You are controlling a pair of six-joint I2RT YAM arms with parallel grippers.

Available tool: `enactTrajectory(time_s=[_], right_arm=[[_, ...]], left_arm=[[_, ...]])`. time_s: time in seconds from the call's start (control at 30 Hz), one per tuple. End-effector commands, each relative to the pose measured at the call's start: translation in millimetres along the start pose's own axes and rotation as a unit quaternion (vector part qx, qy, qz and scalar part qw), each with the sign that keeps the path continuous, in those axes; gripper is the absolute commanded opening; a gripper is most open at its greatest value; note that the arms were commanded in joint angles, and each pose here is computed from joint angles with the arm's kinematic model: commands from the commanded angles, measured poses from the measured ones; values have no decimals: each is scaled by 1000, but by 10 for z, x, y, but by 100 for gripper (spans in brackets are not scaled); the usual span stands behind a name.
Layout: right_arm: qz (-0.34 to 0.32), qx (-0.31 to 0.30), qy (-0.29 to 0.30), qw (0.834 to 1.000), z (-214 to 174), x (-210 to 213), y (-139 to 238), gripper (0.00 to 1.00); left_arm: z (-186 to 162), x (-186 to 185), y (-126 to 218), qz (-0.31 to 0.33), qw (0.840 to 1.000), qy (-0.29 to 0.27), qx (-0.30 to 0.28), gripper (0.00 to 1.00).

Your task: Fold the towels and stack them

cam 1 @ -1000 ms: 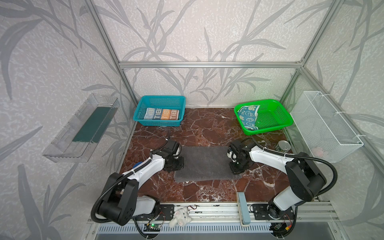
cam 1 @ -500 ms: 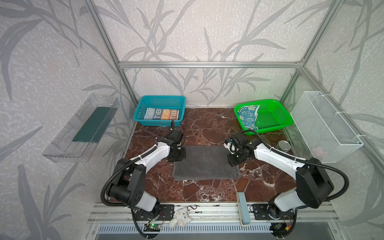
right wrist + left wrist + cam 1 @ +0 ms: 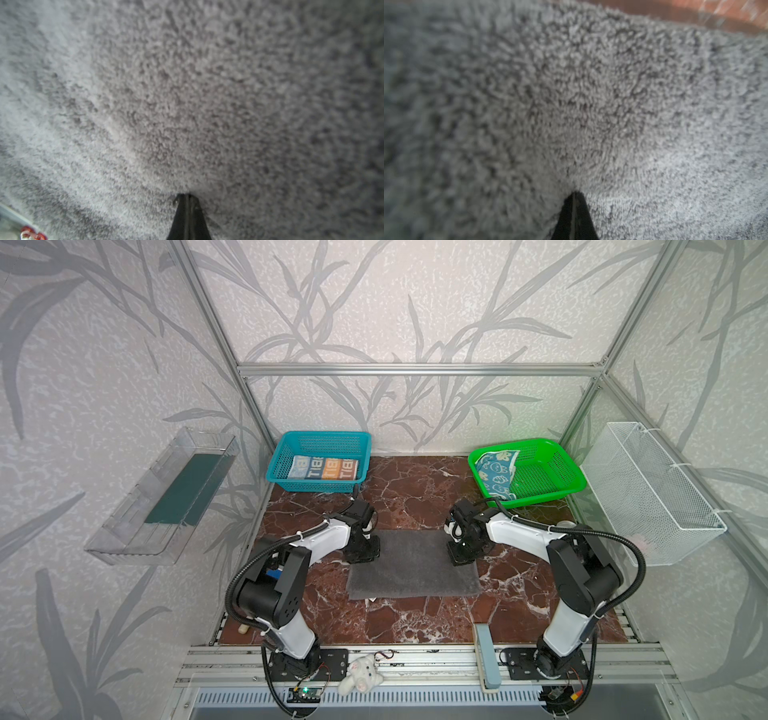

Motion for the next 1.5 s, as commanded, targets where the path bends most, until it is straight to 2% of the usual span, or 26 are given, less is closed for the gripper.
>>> enactTrajectory(time_s=[0.0,0.17,0.3,0.4,0.5,0.63,0.77,0.87,0.93,1.0,1.13,1.2,1.33,1.47], right_arm=[[-19,-36,-3,999,268,-64,-8,0],[-16,-57,25,998,469,-6,134,0],[49,-72,56,995,404,125,346,0],[106,-46,59,992,268,192,378,0],[126,-9,30,992,83,159,291,0],[127,14,-1,992,-139,65,157,0],[101,43,-20,994,-257,-26,26,0],[59,52,-32,996,-302,-116,-22,0],[31,60,-37,997,-325,-169,-36,0],[30,51,-30,998,-324,-164,14,0],[52,-13,-9,999,-297,-101,269,0],[42,-23,-12,999,-316,-128,339,0],[-15,11,-34,999,-417,-292,228,0],[-55,33,-42,997,-463,-397,71,0]], left_arm=[[214,-26,-132,15,999,-35,-3,0],[476,-77,-48,42,998,-52,-4,0],[508,-251,187,-22,998,-56,-26,0],[461,-390,308,-102,992,-66,-37,0],[339,-533,258,-185,979,-82,-16,0],[160,-600,0,-213,971,-100,44,0],[46,-483,-296,-175,976,-83,98,0],[-27,-381,-360,-130,981,-81,115,0],[-64,-327,-325,-99,983,-87,125,0],[-78,-284,-238,-71,985,-96,124,0],[-64,-276,-17,-55,988,-107,98,0],[-57,-266,80,-49,990,-104,87,0],[-107,-145,115,-31,991,-86,96,0],[-213,13,1,-4,990,-73,118,0]])
Point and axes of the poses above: each gripper's point midway between its finger pads, its own y axis back along the fingers, its own x axis along the line the jaws close on, z = x × y, the point moved 9 cm from there along y, back along the fingers, and after that the axes turned 5 degrees about -y, right-handed, at the moved point
